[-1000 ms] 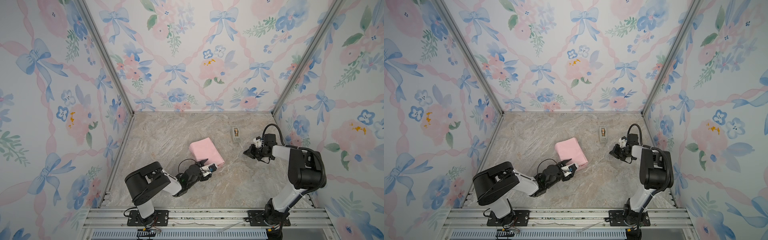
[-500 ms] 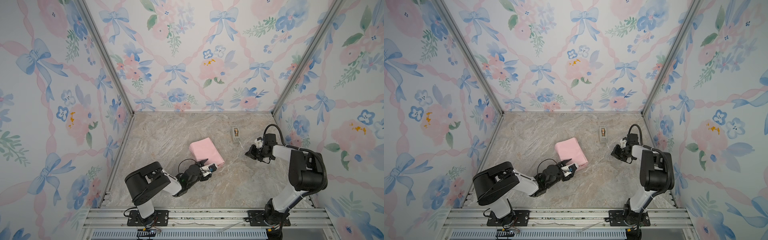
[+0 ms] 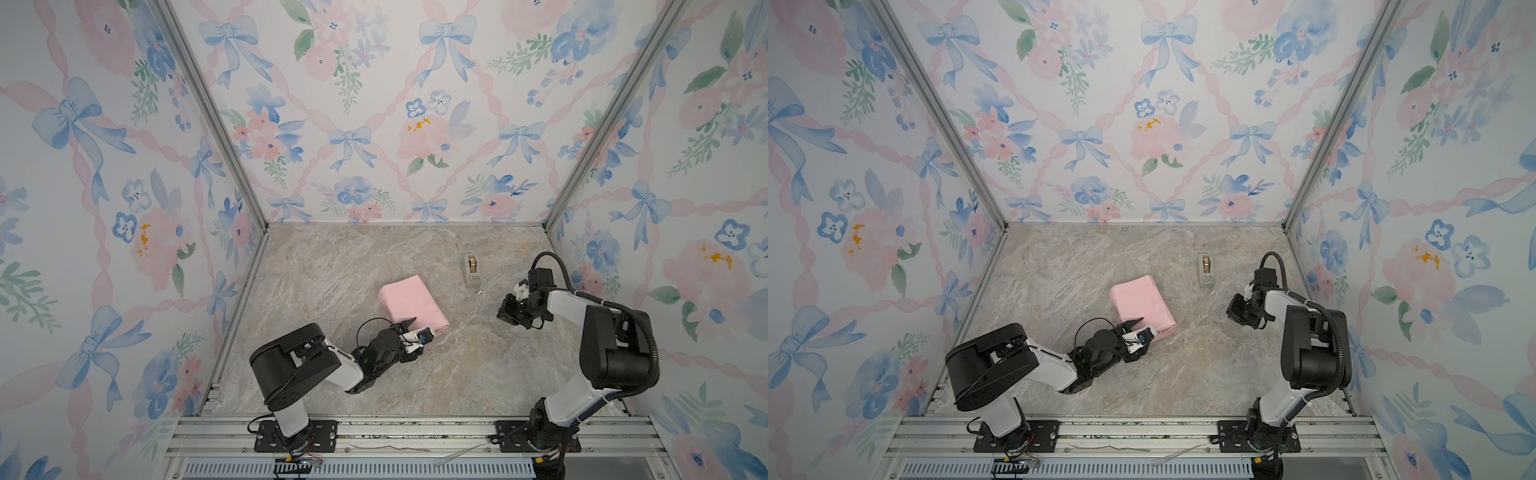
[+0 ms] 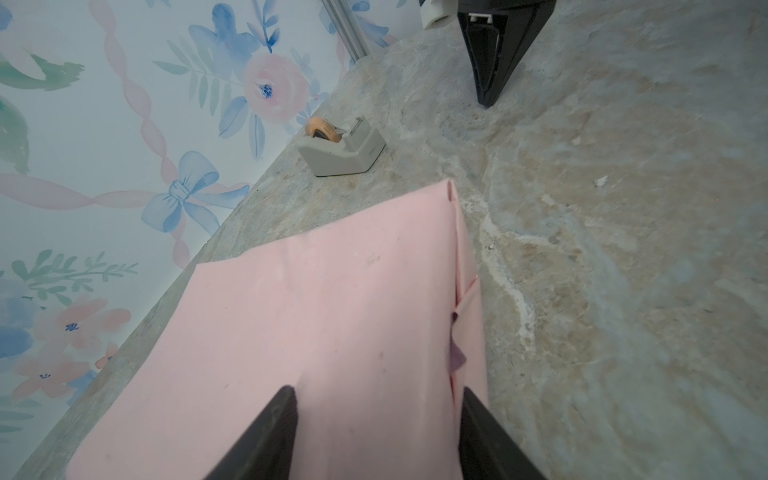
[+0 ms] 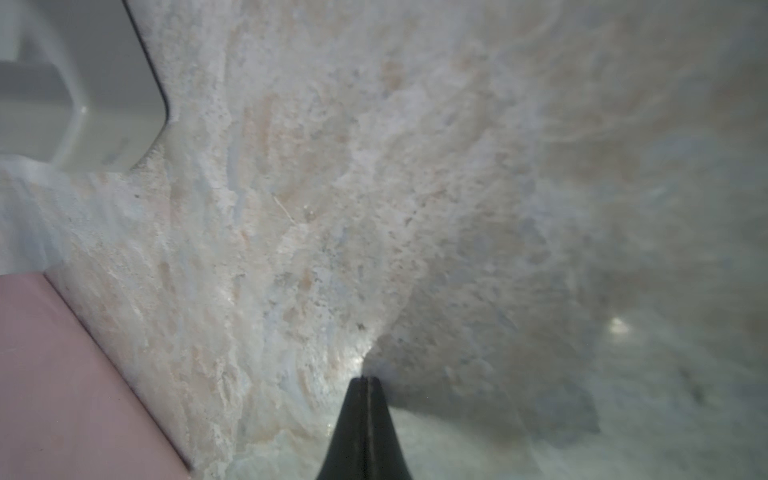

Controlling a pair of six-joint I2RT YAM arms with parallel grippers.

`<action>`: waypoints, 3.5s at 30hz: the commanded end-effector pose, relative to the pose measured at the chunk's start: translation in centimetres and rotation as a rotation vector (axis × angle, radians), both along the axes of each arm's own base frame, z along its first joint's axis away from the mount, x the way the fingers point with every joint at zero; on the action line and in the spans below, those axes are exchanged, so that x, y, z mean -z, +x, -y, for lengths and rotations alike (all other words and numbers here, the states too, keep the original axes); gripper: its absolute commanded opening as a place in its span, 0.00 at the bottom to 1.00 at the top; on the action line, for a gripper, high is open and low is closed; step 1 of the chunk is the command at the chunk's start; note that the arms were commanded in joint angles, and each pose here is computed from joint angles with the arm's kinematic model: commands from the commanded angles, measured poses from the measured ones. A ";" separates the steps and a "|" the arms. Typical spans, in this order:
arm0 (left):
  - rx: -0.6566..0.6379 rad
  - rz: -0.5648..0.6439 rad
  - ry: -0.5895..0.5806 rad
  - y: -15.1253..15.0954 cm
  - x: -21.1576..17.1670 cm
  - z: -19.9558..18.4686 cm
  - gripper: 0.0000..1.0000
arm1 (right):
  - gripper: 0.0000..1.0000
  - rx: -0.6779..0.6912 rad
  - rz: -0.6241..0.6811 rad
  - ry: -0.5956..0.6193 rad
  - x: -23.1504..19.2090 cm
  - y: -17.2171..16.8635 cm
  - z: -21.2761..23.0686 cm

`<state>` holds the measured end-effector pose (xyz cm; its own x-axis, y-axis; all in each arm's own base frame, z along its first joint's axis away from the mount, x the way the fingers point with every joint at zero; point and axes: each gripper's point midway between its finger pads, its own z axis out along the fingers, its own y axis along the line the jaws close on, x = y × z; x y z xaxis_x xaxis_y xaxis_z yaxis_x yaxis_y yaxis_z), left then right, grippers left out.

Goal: Wrap the gift box in paper

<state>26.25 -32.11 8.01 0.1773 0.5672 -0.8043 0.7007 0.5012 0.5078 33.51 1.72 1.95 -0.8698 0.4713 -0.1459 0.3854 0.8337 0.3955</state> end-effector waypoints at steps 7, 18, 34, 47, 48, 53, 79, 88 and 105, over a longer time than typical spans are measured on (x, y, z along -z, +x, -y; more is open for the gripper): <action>-0.006 -0.062 0.062 -0.2 2.1 -0.9 0.61 | 0.00 -0.100 0.029 -0.008 -3.2 -2.1 -1.0; 0.007 -0.066 0.056 -0.3 2.1 -0.6 0.61 | 0.37 -0.370 0.427 -0.008 -8.3 5.1 -3.3; 0.014 -0.052 0.055 -0.1 1.7 -0.2 0.61 | 0.52 -0.674 0.424 0.045 -3.7 8.6 -5.0; 0.014 -0.044 0.057 0.0 1.5 -0.2 0.61 | 0.52 -0.766 0.373 0.052 -2.2 9.4 -5.6; 0.014 -0.044 0.058 0.0 1.5 -0.1 0.61 | 0.52 -0.772 0.369 0.059 -2.2 9.3 -5.7; 0.012 -0.044 0.060 0.0 1.5 -0.2 0.61 | 0.51 -0.792 0.324 0.056 -1.2 9.1 -6.1; 0.012 -0.034 0.066 0.0 1.3 -0.4 0.61 | 0.27 -0.808 0.277 0.054 -0.5 9.1 -6.4; 0.015 -0.032 0.064 0.0 1.2 -0.2 0.61 | 0.18 -0.795 0.307 0.072 -1.1 9.2 -6.2; 0.018 -0.032 0.069 0.0 1.1 -0.2 0.60 | 0.00 -0.742 0.229 0.102 -0.4 9.0 -5.3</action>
